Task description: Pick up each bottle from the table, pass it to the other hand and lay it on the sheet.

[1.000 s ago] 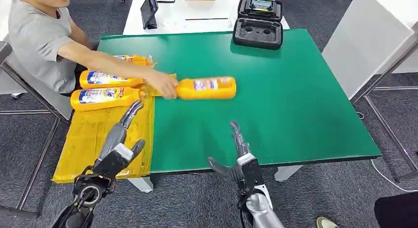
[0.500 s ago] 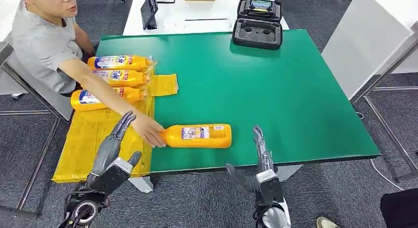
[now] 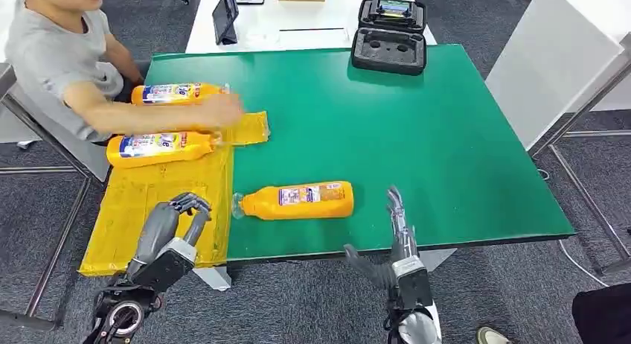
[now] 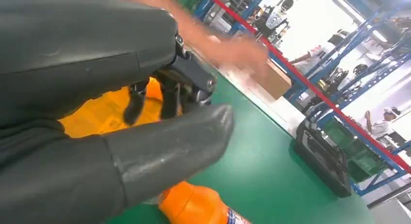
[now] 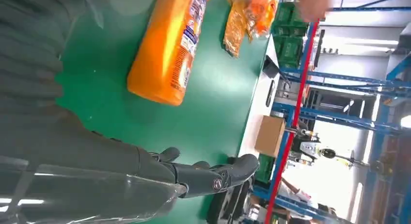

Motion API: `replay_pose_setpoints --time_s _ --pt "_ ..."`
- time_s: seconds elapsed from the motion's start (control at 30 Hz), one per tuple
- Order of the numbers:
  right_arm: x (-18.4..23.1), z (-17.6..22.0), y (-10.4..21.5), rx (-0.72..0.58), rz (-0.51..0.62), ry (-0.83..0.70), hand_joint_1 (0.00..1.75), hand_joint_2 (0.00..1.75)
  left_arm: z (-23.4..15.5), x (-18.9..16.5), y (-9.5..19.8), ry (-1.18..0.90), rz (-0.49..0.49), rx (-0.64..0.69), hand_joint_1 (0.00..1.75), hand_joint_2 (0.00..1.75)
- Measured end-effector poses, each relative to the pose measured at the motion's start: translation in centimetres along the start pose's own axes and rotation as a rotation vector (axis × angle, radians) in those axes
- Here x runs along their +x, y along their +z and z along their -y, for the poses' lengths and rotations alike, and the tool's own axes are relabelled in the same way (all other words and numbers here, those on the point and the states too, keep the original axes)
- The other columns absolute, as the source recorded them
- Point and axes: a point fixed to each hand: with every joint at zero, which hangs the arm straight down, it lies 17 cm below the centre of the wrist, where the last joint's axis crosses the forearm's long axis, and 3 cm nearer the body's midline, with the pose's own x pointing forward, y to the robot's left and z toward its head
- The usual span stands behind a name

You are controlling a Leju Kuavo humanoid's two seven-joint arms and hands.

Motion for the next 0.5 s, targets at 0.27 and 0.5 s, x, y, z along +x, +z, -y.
replay_pose_setpoints --time_s 0.27,0.5 --pt "0.37 0.24 -0.05 -0.005 0.010 0.007 0.00 1.75 -0.01 -0.30 -0.33 0.012 -0.006 0.003 0.00 0.00" --pt "0.52 0.43 -0.06 -0.010 0.014 0.010 0.00 1.75 -0.17 -0.26 -0.67 0.026 -0.008 0.012 0.00 1.75"
